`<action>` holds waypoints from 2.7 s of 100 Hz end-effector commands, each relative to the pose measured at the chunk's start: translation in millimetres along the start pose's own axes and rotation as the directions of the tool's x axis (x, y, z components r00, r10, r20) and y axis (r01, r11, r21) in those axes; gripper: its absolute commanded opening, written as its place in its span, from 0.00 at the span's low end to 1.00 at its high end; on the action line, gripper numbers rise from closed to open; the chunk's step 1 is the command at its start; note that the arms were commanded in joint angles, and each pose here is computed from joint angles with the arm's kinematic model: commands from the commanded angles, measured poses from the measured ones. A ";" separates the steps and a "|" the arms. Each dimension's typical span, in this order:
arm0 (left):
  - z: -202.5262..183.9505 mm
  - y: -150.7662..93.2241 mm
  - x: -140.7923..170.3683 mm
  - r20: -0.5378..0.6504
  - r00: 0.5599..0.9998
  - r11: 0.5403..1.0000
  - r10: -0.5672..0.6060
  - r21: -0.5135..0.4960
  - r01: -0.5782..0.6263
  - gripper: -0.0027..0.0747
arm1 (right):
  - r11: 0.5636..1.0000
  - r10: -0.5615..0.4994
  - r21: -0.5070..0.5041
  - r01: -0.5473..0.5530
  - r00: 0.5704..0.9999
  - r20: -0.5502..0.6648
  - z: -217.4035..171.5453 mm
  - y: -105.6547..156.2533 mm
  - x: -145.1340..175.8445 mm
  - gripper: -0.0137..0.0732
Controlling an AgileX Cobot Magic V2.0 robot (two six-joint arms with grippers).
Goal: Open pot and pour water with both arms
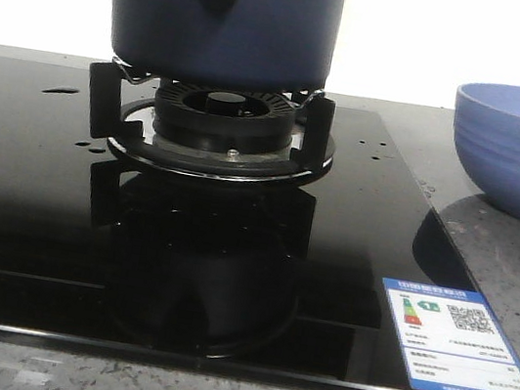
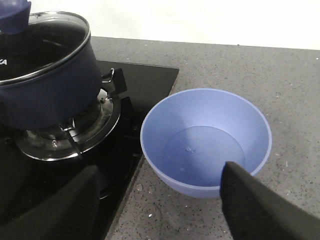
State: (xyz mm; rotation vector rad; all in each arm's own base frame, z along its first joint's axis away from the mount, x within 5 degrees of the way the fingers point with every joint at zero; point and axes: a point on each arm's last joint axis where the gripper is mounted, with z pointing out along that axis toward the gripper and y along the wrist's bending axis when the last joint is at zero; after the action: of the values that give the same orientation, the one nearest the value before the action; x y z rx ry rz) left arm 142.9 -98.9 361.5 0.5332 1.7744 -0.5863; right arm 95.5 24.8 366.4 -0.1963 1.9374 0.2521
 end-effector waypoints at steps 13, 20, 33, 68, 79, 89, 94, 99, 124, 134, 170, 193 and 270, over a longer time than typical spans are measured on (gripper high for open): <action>41.3 -0.4 -35.4 0.129 0.991 0.999 0.018 -0.041 -0.013 0.64 | 1.000 -0.004 0.005 0.003 0.998 0.062 -2.4 0.1 -12.4 0.70; 57.6 0.3 -40.5 0.120 0.993 0.999 0.019 -0.045 -0.014 0.64 | 1.000 -0.005 0.003 0.004 0.998 0.055 -2.3 0.2 -11.8 0.70; 87.1 3.1 -48.2 0.092 0.996 0.999 0.018 -0.047 -0.014 0.64 | 1.000 -0.005 0.002 0.004 0.999 0.052 -2.3 0.3 -11.5 0.70; 147.3 9.2 -60.3 0.057 0.998 0.999 0.016 -0.052 -0.013 0.72 | 1.000 -0.005 0.002 0.004 0.999 0.052 -2.3 0.3 -11.5 0.70; 158.2 10.5 -62.1 0.055 0.998 0.998 0.016 -0.054 -0.013 0.72 | 1.000 -0.005 0.002 0.004 0.999 0.050 -2.3 0.4 -11.3 0.70; 163.6 11.2 -63.7 0.058 0.998 0.998 0.016 -0.056 -0.013 0.72 | 1.000 -0.005 0.002 0.004 0.999 0.050 -2.3 0.4 -11.3 0.70; 164.3 11.7 -63.5 0.062 0.998 0.998 0.016 -0.061 -0.012 0.72 | 1.000 -0.005 0.002 0.004 0.999 0.050 -2.3 0.4 -11.3 0.70; 164.3 11.7 -63.5 0.062 0.998 0.998 0.016 -0.061 -0.012 0.71 | 1.000 -0.005 0.002 0.004 0.999 0.050 -2.3 0.4 -11.3 0.70; 164.3 11.7 -63.3 0.058 0.998 0.998 0.033 -0.061 -0.030 0.55 | 1.000 -0.005 0.001 0.004 0.999 0.048 -2.3 0.4 -11.2 0.70; 164.3 11.5 -62.8 0.053 0.998 0.998 0.037 -0.059 -0.034 0.52 | 1.000 -0.005 0.001 0.004 0.999 0.048 -2.3 0.4 -11.2 0.70; 138.6 9.0 -82.0 0.122 0.990 0.996 0.069 -0.065 -0.062 0.52 | 1.000 -0.012 0.009 0.012 1.000 -0.004 7.6 -2.8 -11.1 0.70; 106.2 31.1 -101.0 0.187 0.980 0.989 0.071 -0.142 -0.045 0.52 | 1.000 0.025 -0.009 -0.027 0.990 -0.140 40.7 -9.4 -35.5 0.70; 29.6 84.4 -120.0 0.213 0.974 0.940 0.071 -0.340 0.005 0.52 | 0.970 0.192 0.236 -0.053 0.763 -0.617 172.6 -92.1 -68.0 0.70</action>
State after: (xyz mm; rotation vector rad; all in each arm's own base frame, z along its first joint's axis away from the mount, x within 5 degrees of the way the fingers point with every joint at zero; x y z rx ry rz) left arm 259.9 -67.2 432.5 0.3092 1.7265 -0.3075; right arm 296.2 -9.4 348.7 -0.0439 2.7001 0.0737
